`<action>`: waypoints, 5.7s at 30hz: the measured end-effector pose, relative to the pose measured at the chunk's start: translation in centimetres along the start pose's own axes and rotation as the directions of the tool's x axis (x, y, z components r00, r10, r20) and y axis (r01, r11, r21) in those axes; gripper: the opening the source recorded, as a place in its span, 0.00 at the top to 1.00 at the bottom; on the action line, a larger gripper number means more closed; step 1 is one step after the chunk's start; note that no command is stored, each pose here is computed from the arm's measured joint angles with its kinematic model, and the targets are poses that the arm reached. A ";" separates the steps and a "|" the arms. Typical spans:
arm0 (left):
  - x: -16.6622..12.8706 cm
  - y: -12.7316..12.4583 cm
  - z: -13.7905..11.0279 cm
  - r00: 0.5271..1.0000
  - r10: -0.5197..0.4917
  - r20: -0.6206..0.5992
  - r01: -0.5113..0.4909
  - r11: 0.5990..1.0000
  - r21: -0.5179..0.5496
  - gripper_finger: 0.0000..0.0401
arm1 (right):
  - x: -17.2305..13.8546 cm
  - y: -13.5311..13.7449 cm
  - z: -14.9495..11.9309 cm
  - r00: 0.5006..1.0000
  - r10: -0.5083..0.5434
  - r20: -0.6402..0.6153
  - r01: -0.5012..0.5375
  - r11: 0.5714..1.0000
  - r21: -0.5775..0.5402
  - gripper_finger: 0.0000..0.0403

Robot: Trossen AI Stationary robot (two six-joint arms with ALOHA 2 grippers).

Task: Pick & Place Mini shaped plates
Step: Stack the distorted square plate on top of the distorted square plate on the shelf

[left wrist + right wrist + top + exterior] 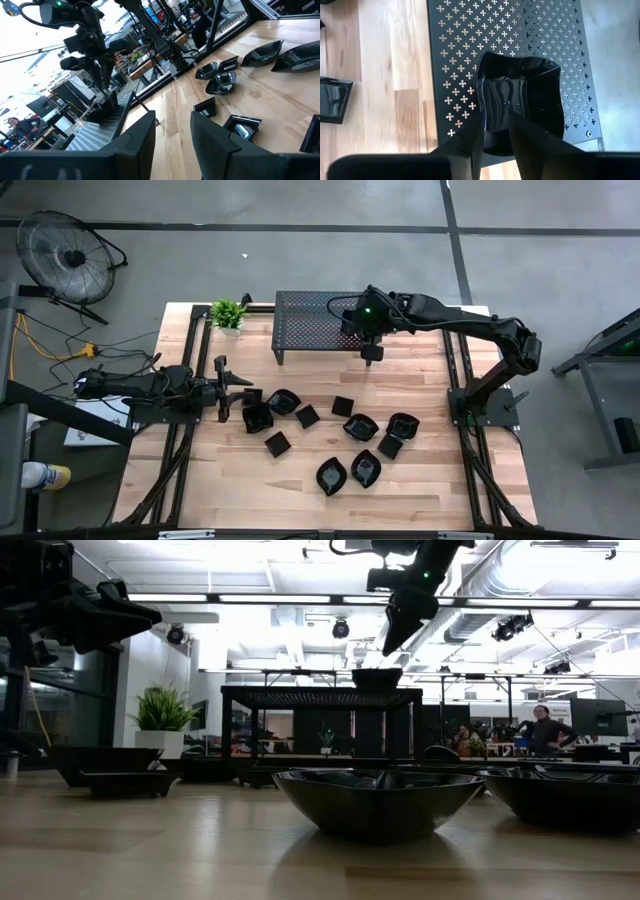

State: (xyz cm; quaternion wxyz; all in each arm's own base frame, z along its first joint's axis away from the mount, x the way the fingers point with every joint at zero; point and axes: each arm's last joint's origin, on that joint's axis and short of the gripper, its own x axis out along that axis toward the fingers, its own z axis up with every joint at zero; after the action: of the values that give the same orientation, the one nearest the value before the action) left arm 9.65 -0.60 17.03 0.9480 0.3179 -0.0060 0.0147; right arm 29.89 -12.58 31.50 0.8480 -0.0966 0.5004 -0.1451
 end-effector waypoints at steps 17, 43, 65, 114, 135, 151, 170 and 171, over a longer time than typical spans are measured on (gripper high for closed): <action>0.0 0.0 0.0 1.000 0.000 0.000 0.000 1.000 0.000 0.70 | -1.4 6.1 2.9 0.970 0.164 0.179 -0.144 0.982 -0.122 0.79; -0.1 0.7 0.7 0.993 0.103 0.052 -0.102 0.995 -0.018 0.70 | -1.8 15.5 0.2 0.974 0.226 0.010 -0.224 0.972 -0.074 0.79; 0.9 -0.3 -0.5 0.980 -0.059 -0.189 0.041 0.995 -0.095 0.50 | -1.7 21.4 -2.7 0.986 0.158 0.050 -0.155 0.986 -0.065 0.79; 7.2 -4.3 2.1 0.325 -0.637 -0.699 0.744 0.629 -0.227 0.49 | -2.9 21.3 -4.0 0.997 0.073 -0.013 -0.074 0.997 -0.039 0.79; 7.5 -4.7 1.8 0.301 -0.649 -0.698 0.763 0.603 -0.232 0.88 | -2.9 21.3 -4.0 0.997 0.074 -0.013 -0.075 0.996 -0.039 0.79; 9.4 -3.3 4.5 0.408 -0.626 -0.665 0.717 0.671 -0.191 0.99 | -2.9 21.5 -3.3 0.994 0.096 0.059 -0.095 0.995 -0.012 0.79; 11.5 -1.4 8.8 0.676 -0.186 -0.713 0.604 0.695 0.391 0.99 | -3.4 21.7 0.6 0.897 -0.112 0.427 0.011 0.973 0.232 0.79; 11.5 -1.5 9.0 0.689 -0.151 -0.709 0.589 0.687 0.426 0.99 | -3.4 21.7 0.7 0.891 -0.126 0.436 0.018 0.970 0.244 0.79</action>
State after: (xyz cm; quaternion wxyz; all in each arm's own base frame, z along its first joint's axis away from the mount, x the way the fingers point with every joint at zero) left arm 21.16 -6.97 23.54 0.7122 0.5832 0.3813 -0.0851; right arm 32.20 8.99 27.89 0.9398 -0.0457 0.2670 -0.2082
